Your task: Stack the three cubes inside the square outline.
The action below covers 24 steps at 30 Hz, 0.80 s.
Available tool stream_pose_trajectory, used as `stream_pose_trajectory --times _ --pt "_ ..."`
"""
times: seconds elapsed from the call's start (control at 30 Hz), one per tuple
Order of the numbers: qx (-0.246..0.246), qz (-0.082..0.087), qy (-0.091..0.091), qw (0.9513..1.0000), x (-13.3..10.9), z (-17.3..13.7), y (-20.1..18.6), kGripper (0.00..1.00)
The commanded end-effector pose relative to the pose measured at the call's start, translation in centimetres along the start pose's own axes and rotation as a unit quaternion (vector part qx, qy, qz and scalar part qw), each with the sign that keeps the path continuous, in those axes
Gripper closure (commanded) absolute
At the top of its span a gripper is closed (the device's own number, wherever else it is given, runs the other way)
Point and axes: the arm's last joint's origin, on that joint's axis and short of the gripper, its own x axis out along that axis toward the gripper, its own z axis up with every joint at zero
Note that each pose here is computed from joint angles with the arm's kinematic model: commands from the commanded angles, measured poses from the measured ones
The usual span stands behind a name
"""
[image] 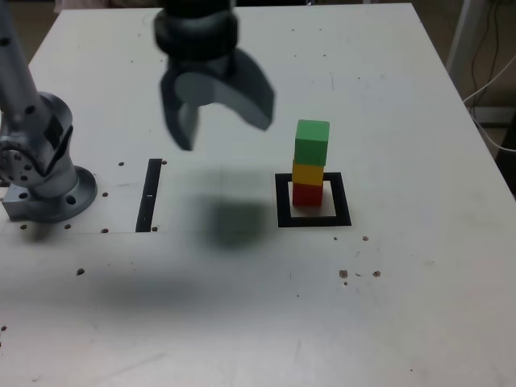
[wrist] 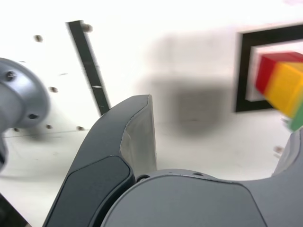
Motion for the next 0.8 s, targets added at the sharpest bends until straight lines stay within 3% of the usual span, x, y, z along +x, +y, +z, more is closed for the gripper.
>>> stream_pose_trajectory --times 0.0,0.43,0.77 --pt "-0.007 0.003 0.005 1.0 0.8 -1.2 0.0 0.01" --pt "-0.033 -0.012 0.069 0.997 5.8 -5.5 0.0 0.01" --pt "-0.034 -0.021 0.083 0.9958 6.9 -6.0 -0.1 0.01"
